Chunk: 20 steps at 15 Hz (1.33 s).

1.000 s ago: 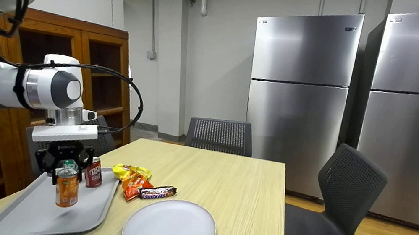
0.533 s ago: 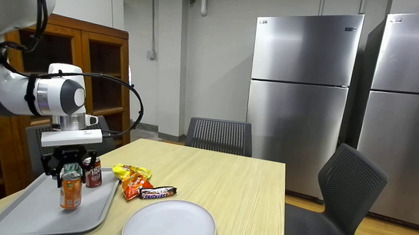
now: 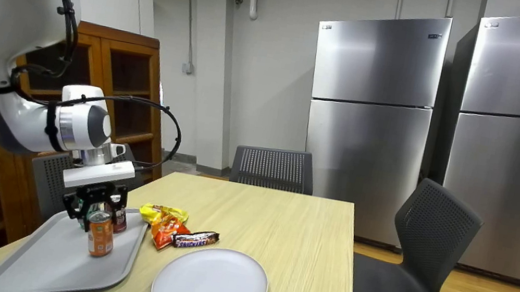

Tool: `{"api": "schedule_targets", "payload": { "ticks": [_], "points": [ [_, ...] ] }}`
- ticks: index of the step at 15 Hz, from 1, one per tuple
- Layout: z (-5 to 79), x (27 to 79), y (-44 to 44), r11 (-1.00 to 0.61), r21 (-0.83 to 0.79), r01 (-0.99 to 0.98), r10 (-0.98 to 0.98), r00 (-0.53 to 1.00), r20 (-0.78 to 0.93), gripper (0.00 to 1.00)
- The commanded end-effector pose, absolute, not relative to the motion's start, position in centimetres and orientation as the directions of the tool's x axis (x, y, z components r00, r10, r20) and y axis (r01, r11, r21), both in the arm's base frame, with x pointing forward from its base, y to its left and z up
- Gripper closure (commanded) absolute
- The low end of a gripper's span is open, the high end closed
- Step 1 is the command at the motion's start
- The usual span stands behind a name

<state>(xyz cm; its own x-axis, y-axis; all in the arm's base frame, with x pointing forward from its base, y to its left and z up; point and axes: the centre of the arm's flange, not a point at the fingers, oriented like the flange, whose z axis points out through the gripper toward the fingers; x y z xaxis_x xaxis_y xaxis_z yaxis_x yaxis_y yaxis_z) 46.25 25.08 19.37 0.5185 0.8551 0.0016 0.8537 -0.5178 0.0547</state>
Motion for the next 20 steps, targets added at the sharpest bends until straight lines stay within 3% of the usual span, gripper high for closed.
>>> {"api": "schedule_targets", "payload": {
  "ticks": [1,7,8,10,20],
  "points": [
    [19.3,47.3,25.8,-0.522,0.102,0.847,0.852,0.523,0.018,0.62],
    [18.9,47.7,25.8,-0.524,0.12,0.843,0.851,0.526,0.017,0.62],
    [18.9,47.7,25.9,-0.525,0.123,0.842,0.849,0.528,0.017,0.12],
    [19.1,47.8,25.8,-0.532,0.126,0.838,0.845,0.534,0.021,0.04],
    [22.2,47.8,24.6,-0.602,0.12,0.79,0.798,0.598,0.066,0.0]
  ]
}}
